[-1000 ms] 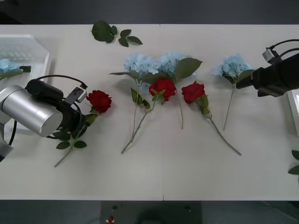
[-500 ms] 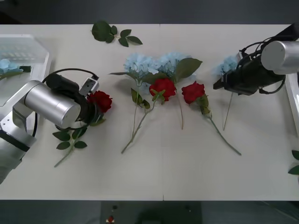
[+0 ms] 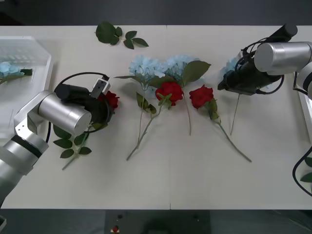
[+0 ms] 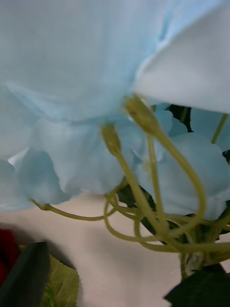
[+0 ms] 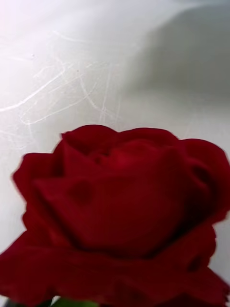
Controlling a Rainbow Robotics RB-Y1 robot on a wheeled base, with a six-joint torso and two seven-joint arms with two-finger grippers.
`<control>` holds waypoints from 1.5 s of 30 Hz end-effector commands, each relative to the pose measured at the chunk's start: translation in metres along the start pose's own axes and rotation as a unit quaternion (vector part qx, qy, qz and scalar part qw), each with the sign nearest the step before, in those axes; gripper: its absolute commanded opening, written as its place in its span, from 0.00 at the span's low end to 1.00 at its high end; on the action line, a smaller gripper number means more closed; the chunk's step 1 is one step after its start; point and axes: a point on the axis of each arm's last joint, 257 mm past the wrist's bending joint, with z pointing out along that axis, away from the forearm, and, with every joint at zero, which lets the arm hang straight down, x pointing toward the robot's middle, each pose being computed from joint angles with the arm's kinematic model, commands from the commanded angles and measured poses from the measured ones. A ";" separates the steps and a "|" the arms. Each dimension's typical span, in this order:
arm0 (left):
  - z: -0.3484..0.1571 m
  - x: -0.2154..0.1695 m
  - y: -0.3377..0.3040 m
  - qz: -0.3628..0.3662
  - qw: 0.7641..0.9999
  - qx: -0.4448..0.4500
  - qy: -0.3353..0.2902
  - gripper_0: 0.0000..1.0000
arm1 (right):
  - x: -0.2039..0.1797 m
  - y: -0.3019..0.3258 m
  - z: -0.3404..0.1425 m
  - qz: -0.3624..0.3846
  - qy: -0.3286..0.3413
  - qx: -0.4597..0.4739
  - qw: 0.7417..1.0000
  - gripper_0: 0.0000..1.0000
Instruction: Put the red flowers into the right box and the blue flowers into the left box
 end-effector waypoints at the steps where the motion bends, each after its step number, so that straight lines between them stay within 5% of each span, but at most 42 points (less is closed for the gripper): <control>1: 0.002 0.013 0.015 -0.014 1.000 -0.013 0.014 0.00 | -0.023 0.003 -0.014 -0.018 -0.019 0.007 1.000 0.25; 2: 0.001 0.012 0.017 -0.015 1.000 -0.013 0.013 0.00 | -0.023 0.000 -0.014 -0.019 -0.019 0.010 1.000 0.09; 4: 0.000 0.012 0.019 -0.016 1.000 -0.013 0.012 0.00 | -0.023 -0.003 -0.014 -0.021 -0.020 0.013 1.000 0.00; 13: -0.047 -0.012 0.036 -0.044 0.999 0.031 0.000 0.00 | -0.039 -0.021 -0.032 -0.038 -0.027 0.029 0.998 0.00; 26: -0.173 -0.103 0.069 -0.141 0.976 0.146 -0.079 0.00 | -0.111 -0.081 -0.133 -0.217 -0.086 0.032 0.972 0.00; 35: -0.242 -0.185 0.071 -0.237 0.903 0.288 -0.212 0.00 | -0.074 -0.010 -0.174 -0.166 -0.108 -0.240 0.950 0.00; 45: -0.267 -0.227 0.048 -0.262 0.843 0.359 -0.301 0.00 | -0.056 -0.074 -0.157 -0.164 -0.098 -0.178 0.965 0.00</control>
